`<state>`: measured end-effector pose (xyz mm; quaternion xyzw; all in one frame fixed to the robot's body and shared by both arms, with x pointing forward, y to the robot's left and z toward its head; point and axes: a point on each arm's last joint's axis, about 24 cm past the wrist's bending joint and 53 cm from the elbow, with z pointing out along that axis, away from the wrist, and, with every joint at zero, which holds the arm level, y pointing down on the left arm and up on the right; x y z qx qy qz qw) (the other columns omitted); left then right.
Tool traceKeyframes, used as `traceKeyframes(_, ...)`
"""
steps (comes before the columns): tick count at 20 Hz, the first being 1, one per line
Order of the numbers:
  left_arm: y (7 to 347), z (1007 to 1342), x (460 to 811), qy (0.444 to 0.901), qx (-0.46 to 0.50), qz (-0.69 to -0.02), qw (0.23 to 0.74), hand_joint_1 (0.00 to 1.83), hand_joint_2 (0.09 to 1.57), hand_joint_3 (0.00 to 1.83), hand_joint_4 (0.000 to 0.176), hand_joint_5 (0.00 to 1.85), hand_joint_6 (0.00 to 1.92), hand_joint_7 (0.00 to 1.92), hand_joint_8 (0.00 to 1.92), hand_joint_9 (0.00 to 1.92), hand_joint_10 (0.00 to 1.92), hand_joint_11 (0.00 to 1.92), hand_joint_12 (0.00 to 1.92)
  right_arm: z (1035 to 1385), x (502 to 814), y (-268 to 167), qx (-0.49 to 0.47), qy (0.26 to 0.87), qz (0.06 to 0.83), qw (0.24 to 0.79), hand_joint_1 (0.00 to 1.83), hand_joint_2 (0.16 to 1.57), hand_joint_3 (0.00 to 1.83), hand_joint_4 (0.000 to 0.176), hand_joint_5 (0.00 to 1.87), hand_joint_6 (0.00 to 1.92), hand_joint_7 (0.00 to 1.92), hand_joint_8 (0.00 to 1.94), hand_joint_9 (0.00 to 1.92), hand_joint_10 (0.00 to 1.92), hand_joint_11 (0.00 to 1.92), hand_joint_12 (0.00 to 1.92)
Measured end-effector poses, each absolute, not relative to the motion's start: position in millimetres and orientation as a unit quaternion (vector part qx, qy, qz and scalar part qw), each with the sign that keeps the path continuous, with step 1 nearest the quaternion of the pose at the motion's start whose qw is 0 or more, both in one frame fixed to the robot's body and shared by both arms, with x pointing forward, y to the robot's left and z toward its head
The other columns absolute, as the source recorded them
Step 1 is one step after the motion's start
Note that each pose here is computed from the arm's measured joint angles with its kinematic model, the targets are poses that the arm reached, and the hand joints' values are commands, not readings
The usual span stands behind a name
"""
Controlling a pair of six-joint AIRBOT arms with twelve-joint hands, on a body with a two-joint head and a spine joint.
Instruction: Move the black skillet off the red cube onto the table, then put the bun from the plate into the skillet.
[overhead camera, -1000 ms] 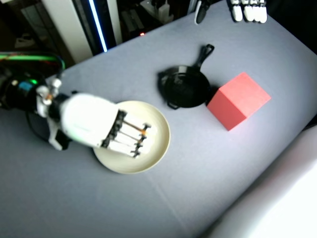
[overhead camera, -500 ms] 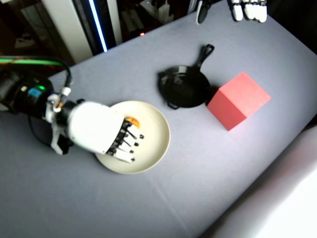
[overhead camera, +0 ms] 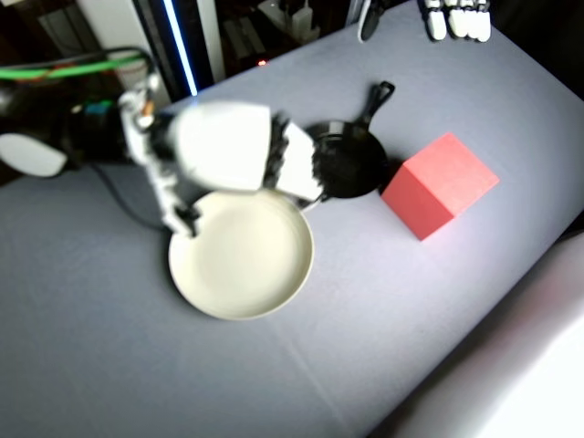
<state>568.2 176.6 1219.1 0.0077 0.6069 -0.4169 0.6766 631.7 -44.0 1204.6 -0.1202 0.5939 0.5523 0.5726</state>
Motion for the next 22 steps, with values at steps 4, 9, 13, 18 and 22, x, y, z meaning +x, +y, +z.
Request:
traceKeyframes(4, 177.3, 1219.1, 568.6, 0.607, 0.006, -0.416, 0.677, 0.43, 1.04, 0.0, 0.054, 0.08, 0.01, 0.0, 0.0, 0.0, 0.0, 0.0, 0.33, 1195.9, 637.6, 2.4, -0.125, 0.601, 0.566, 0.551, 1.25, 1.1, 0.0, 0.0, 0.96, 0.96, 1.04, 0.95, 0.9, 1.02, 0.68, 1.41)
traceKeyframes(9, 177.1, 1218.2, 569.2, 0.608, 0.006, -0.416, 0.676, 0.32, 1.01, 0.0, 0.021, 0.09, 0.0, 0.02, 0.0, 0.02, 0.0, 0.0, 0.49, 1175.4, 651.3, 25.8, -0.122, 0.632, 0.549, 0.533, 0.71, 1.04, 0.0, 0.106, 0.09, 0.02, 0.28, 0.12, 0.21, 0.42, 0.01, 1.12)
traceKeyframes(13, 175.5, 1216.7, 568.7, 0.609, 0.004, -0.419, 0.674, 0.37, 1.02, 0.0, 0.022, 0.07, 0.0, 0.0, 0.0, 0.01, 0.0, 0.0, 0.4, 1173.9, 657.4, 21.4, -0.113, 0.638, 0.543, 0.534, 0.69, 0.99, 0.0, 0.175, 0.0, 0.0, 0.17, 0.0, 0.21, 0.04, 0.0, 0.74)
traceKeyframes(18, 175.8, 1217.4, 568.7, 0.607, 0.003, -0.42, 0.674, 0.37, 1.02, 0.0, 0.024, 0.06, 0.0, 0.0, 0.0, 0.02, 0.0, 0.0, 0.46, 1176.8, 655.6, 13.9, -0.112, 0.64, 0.54, 0.534, 0.89, 0.95, 0.0, 0.106, 0.03, 0.0, 0.16, 0.0, 0.17, 0.0, 0.0, 0.5)
traceKeyframes(22, 176.6, 1217.2, 568.9, 0.607, 0.001, -0.419, 0.675, 0.41, 1.03, 0.0, 0.051, 0.04, 0.0, 0.0, 0.0, 0.0, 0.0, 0.0, 0.27, 1183.0, 660.2, -37.8, -0.071, 0.635, 0.534, 0.554, 0.78, 0.98, 0.0, 0.061, 0.02, 0.0, 0.19, 0.0, 0.19, 0.0, 0.0, 0.44)
